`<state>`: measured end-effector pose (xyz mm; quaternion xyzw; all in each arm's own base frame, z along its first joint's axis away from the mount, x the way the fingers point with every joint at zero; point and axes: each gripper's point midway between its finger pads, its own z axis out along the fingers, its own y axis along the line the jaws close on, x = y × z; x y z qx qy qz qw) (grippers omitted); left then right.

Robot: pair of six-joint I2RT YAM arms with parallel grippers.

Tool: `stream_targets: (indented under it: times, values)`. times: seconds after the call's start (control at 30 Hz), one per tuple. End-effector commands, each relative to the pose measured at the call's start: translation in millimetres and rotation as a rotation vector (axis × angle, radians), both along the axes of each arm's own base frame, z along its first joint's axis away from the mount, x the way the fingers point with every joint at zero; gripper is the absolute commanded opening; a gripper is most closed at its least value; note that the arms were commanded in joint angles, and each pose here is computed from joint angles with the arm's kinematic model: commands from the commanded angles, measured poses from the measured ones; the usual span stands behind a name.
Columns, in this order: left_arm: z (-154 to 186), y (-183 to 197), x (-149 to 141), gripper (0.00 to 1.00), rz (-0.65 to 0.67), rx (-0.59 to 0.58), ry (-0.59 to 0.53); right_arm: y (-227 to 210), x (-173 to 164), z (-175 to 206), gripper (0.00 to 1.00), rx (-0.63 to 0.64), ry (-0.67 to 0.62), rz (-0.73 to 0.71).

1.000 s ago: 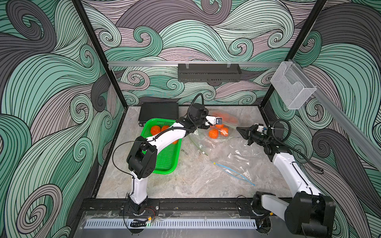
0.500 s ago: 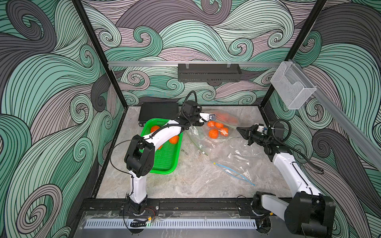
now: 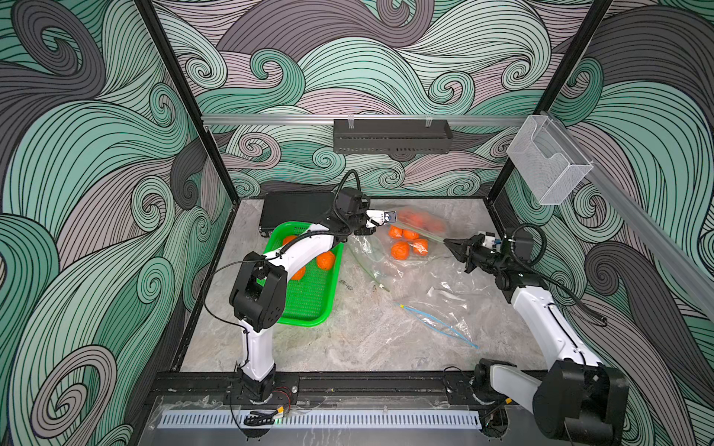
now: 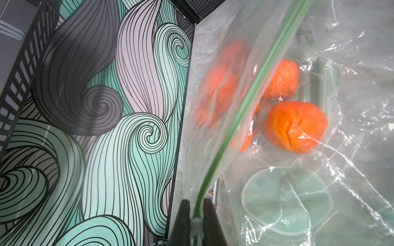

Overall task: Open the zip-top bag and take out the orange
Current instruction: Unzip the zipper on the zipper food storage bag.

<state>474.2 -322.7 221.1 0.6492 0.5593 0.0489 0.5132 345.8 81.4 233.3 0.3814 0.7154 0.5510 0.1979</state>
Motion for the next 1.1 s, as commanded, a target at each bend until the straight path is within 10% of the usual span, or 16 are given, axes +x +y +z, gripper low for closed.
stream_targets:
  times: [0.0, 0.13, 0.23, 0.37, 0.67, 1.07]
  values:
    - [31, 7, 6, 0.0, 0.018, -0.084, -0.036, -10, 3, 9, 0.0, -0.022, -0.035, -0.038]
    - [55, -19, -1, 0.0, -0.019, -0.228, -0.018, -11, 7, 26, 0.05, -0.054, -0.101, -0.036]
    - [70, -39, -5, 0.0, -0.054, -0.29, -0.018, -16, 7, 41, 0.49, -0.101, -0.172, -0.059]
    - [101, -71, -14, 0.0, -0.104, -0.375, -0.058, -30, -3, 39, 0.63, -0.251, -0.202, -0.118]
    - [192, -132, -14, 0.0, -0.17, -0.564, -0.145, -67, -41, 25, 0.64, -0.508, -0.223, -0.298]
    - [275, -111, -57, 0.0, -0.209, -0.632, -0.162, -35, -52, 75, 0.63, -0.45, -0.422, -0.167]
